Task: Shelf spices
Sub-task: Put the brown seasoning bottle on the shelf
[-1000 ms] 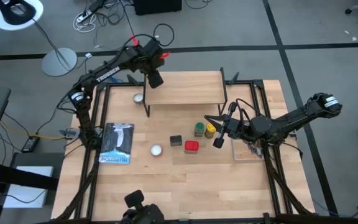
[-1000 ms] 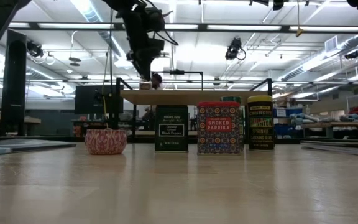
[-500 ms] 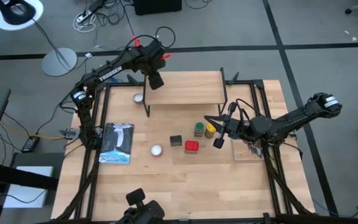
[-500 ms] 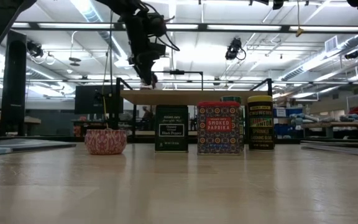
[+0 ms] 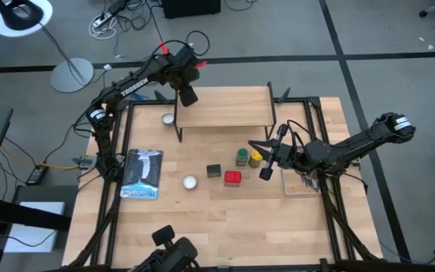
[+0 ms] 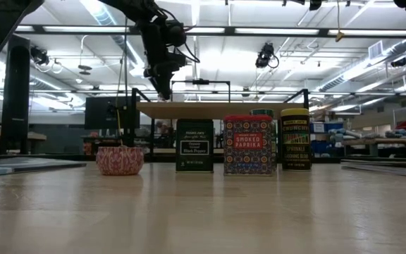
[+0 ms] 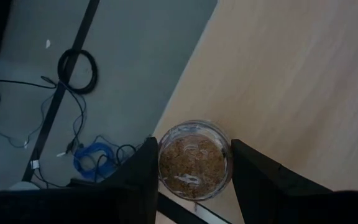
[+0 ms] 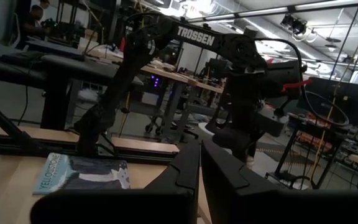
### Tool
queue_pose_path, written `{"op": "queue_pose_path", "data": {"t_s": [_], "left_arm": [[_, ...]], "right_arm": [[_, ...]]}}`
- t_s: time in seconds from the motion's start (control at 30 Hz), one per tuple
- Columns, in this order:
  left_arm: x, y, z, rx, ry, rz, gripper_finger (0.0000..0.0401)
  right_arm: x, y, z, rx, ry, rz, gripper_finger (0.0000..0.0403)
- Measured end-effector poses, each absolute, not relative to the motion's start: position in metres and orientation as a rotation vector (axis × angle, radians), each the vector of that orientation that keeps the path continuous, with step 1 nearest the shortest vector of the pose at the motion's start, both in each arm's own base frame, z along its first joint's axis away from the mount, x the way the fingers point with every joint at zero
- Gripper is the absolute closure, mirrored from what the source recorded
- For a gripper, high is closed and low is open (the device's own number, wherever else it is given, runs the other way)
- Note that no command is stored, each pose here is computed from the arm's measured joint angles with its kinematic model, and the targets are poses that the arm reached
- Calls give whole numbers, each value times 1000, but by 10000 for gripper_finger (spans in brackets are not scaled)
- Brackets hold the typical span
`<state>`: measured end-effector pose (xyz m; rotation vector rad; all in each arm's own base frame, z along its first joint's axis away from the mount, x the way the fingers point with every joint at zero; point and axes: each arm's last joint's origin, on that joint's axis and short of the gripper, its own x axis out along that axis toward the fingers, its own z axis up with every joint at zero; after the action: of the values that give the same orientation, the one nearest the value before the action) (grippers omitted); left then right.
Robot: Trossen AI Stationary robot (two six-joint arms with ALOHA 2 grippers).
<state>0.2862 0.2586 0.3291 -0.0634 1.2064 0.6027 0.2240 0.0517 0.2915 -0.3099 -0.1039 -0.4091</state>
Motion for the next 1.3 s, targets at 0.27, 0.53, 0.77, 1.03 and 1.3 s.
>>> {"op": "queue_pose_path", "data": {"t_s": [0.27,0.53,0.77,1.03,1.3], "left_arm": [[286,259,329,-80,1195,581,247],[285,258,329,-84,1204,577,247],[285,258,328,-87,1214,574,222],[285,258,328,-85,1207,576,215],[289,255,328,-94,1198,581,202]], "right_arm": [[224,52,292,-309,-105,-409,385],[224,52,292,-310,-105,-409,385],[224,52,292,-310,-104,-409,385],[224,52,292,-310,-104,-409,385],[224,52,292,-311,-104,-409,385]]}}
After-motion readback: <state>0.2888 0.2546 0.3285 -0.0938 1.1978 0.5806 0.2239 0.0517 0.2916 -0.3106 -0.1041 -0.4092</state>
